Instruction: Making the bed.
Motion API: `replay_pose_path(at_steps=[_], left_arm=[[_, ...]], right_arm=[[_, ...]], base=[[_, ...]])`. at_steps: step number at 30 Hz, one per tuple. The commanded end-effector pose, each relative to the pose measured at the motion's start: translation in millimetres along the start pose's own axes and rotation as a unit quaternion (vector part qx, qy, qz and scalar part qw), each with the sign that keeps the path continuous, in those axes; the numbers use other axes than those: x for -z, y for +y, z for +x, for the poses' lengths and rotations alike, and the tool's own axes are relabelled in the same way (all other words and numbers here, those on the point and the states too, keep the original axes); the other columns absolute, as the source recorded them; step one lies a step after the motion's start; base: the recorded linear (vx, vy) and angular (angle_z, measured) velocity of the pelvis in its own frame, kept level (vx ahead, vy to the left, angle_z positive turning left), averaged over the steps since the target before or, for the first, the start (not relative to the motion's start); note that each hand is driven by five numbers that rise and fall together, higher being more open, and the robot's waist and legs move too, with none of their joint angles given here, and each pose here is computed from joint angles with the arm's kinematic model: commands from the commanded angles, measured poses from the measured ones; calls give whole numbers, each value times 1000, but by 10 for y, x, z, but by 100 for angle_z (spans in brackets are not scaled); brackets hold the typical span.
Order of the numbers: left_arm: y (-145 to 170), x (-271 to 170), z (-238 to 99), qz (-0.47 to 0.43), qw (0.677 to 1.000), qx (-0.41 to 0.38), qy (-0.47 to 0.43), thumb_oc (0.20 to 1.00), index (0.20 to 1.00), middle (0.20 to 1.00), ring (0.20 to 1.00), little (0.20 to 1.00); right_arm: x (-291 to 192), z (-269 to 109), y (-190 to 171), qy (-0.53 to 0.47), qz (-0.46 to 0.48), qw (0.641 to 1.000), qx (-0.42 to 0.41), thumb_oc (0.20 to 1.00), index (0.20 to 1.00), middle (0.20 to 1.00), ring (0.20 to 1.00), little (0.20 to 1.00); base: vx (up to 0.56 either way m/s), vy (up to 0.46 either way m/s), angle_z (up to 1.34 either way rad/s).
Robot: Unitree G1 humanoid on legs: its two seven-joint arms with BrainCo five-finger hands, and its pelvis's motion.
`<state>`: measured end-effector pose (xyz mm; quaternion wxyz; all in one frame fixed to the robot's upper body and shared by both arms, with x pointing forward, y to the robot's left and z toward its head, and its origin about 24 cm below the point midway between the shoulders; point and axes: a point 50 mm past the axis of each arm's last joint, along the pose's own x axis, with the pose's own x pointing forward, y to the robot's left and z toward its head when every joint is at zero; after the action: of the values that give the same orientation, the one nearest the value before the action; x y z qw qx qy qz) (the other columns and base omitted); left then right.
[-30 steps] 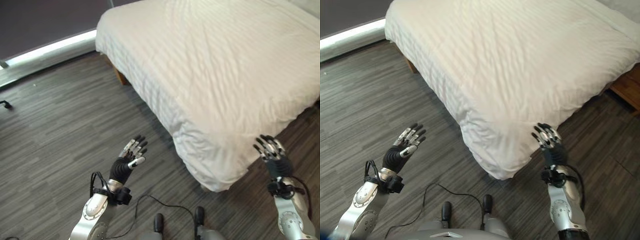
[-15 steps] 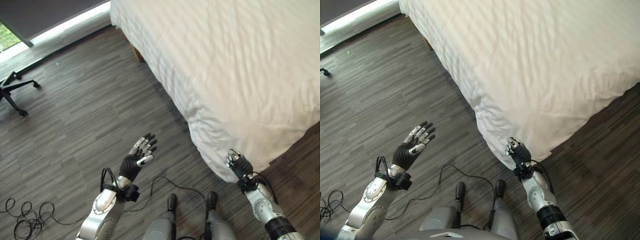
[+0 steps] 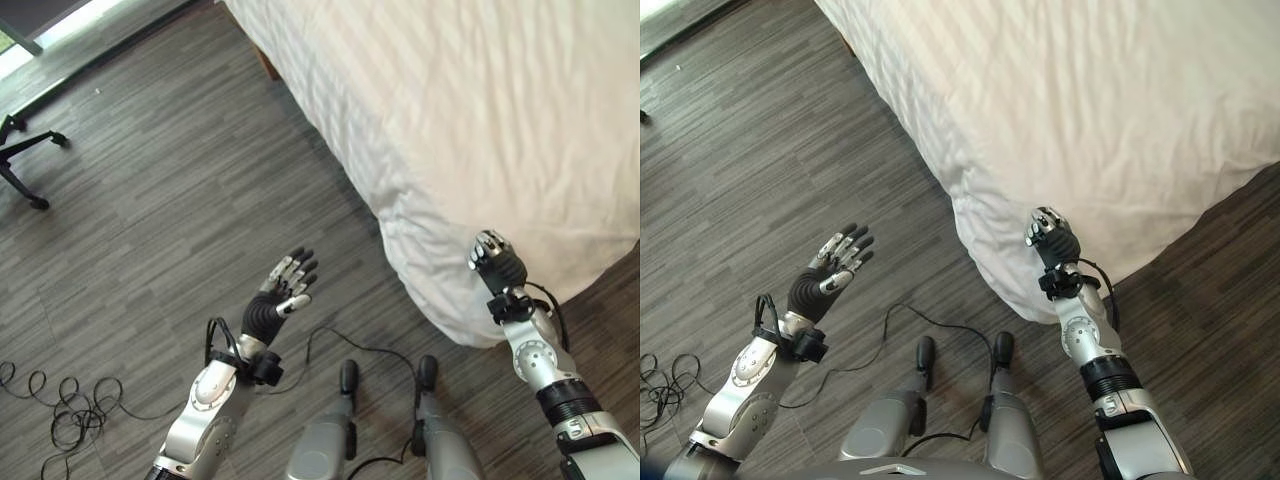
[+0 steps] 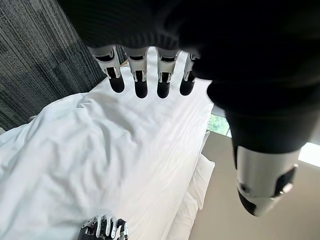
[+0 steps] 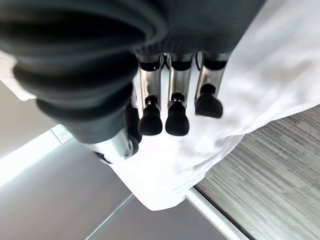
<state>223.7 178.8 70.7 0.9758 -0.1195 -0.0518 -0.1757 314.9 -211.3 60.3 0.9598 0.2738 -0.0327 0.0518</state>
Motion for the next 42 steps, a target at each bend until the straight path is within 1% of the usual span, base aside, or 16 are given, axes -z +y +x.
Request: replay_pose_path(at_steps=[1, 2, 3, 5, 8, 9, 13, 16, 20, 23, 24, 27, 30, 37, 41, 42], left_arm=[[-45, -71, 42, -20, 999, 6, -36, 1000, 1000, 1000, 1000, 1000], [-45, -71, 42, -20, 999, 6, -36, 1000, 1000, 1000, 1000, 1000], [-50, -75, 52, -24, 999, 5, -39, 1000, 1000, 1000, 1000, 1000], [-54, -76, 57, -26, 999, 3, -40, 1000, 1000, 1000, 1000, 1000], [-56, -73, 61, -33, 999, -3, -43, 1000, 1000, 1000, 1000, 1000], [-53, -77, 57, -35, 998, -6, -46, 1000, 1000, 1000, 1000, 1000], [-68, -100, 68, -38, 998, -8, -56, 1000, 1000, 1000, 1000, 1000], [-90, -105, 81, -40, 997, -4, -59, 1000, 1000, 1000, 1000, 1000], [-119, -123, 116, -33, 998, 5, -61, 1000, 1000, 1000, 1000, 1000], [-130, -164, 132, -30, 997, 9, -69, 1000, 1000, 1000, 1000, 1000], [-131, -162, 131, -30, 997, 9, -68, 1000, 1000, 1000, 1000, 1000], [-104, -192, 120, -27, 997, 2, -74, 1000, 1000, 1000, 1000, 1000], [-76, -204, 110, -25, 997, -4, -76, 1000, 1000, 1000, 1000, 1000], [-56, -210, 126, -25, 997, -5, -78, 1000, 1000, 1000, 1000, 1000], [38, -127, 96, -19, 998, -28, -60, 1000, 1000, 1000, 1000, 1000], [35, -120, 91, -19, 998, -27, -58, 1000, 1000, 1000, 1000, 1000]], right_arm=[[-119, 18, -271, -32, -5, 997, 74, 200, 200, 200, 200, 200], [-120, 18, -271, -32, -5, 997, 74, 200, 200, 200, 200, 200], [-58, -31, -458, -17, -3, 991, 129, 200, 200, 200, 200, 200], [-8, -65, -537, -9, 4, 988, 152, 200, 200, 200, 200, 200], [103, -218, -798, 0, 41, 973, 229, 200, 200, 200, 200, 200], [162, -326, -932, 3, 61, 961, 269, 200, 200, 200, 200, 200], [188, -596, -1241, 3, 88, 929, 358, 200, 200, 200, 200, 200], [194, -734, -1361, 7, 91, 916, 390, 200, 200, 200, 200, 200], [280, -1174, -1600, 25, 90, 880, 467, 200, 200, 200, 200, 200], [370, -1445, -1683, 30, 105, 858, 502, 200, 200, 200, 200, 200], [372, -1450, -1684, 30, 105, 858, 502, 200, 200, 200, 200, 200], [527, -1822, -1739, 48, 115, 832, 541, 200, 200, 200, 200, 200], [561, -1985, -1766, 52, 116, 819, 559, 200, 200, 200, 200, 200], [489, -2111, -1815, 36, 106, 811, 574, 200, 200, 200, 200, 200], [282, -2471, -1897, -21, 67, 784, 617, 200, 200, 200, 200, 200], [292, -2483, -1890, -20, 65, 782, 619, 200, 200, 200, 200, 200]], base=[[0, 0, 0], [0, 0, 0], [0, 0, 0], [0, 0, 0], [10, 1, 0], [36, 6, -1], [9, 1, 0], [8, 6, 2], [12, 12, 2], [4, 8, 1], [0, 0, 0], [-2, 25, -12], [-20, 13, -12], [-29, 14, -4], [0, 0, 0], [39, 38, -2]])
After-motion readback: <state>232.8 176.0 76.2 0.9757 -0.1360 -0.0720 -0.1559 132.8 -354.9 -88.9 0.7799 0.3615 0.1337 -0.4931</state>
